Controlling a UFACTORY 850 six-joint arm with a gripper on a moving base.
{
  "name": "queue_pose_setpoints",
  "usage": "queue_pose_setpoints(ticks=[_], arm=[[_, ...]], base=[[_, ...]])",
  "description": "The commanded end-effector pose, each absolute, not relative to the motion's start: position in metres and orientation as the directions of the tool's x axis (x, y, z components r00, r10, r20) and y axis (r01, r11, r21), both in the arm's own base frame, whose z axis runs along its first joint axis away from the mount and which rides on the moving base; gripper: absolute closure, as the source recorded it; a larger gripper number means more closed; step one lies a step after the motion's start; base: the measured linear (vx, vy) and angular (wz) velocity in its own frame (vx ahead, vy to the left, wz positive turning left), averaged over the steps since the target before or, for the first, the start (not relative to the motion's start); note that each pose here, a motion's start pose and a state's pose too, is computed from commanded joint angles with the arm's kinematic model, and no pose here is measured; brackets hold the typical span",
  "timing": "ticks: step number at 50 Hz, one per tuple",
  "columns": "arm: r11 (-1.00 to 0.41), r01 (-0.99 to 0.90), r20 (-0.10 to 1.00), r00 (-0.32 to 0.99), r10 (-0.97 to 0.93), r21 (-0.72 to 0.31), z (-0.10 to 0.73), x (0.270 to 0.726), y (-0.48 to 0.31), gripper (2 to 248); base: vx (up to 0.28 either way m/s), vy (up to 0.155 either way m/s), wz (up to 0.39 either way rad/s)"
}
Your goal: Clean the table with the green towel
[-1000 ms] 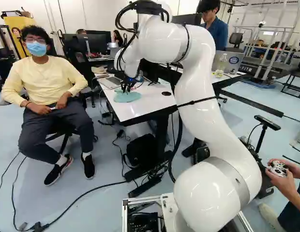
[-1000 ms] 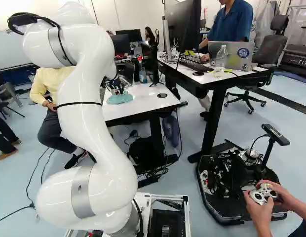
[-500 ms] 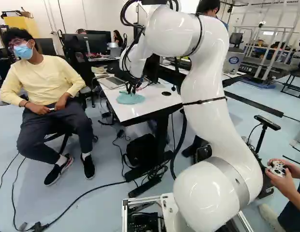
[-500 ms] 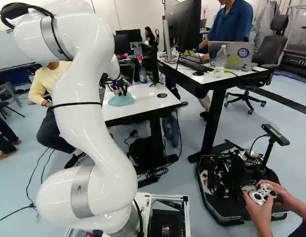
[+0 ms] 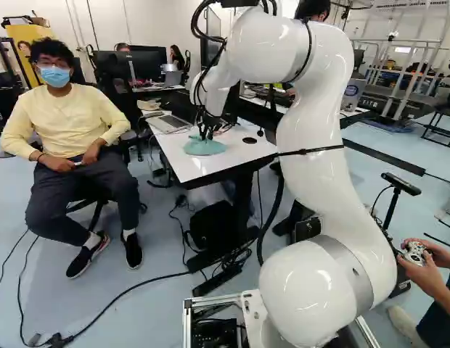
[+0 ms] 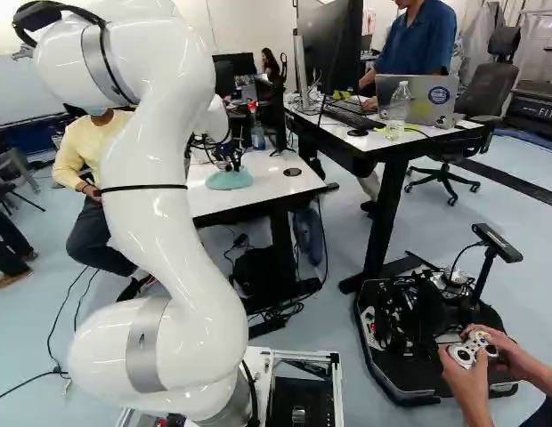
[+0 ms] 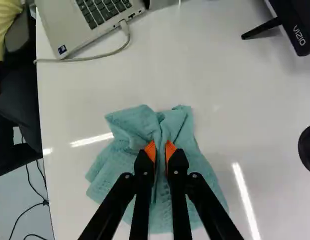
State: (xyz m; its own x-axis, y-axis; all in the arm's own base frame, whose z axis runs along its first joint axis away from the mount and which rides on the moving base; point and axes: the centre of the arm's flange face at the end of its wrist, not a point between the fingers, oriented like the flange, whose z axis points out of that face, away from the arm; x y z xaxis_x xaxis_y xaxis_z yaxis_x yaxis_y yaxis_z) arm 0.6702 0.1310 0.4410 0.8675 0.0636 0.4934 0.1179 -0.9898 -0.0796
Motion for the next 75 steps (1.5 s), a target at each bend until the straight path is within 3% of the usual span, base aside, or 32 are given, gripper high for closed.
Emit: queue_pose_setpoints(ticks=[36,75], arm=[[-0.989,0.119,0.544,0.837,0.055,-0.084,0.435,0.727,0.139,206],[-0.986,0.144,0.554,0.829,0.074,-0.084,0.436,0.731,0.159,206]], base=[[0.0,0.0,0.0],[0.0,0.0,0.0]])
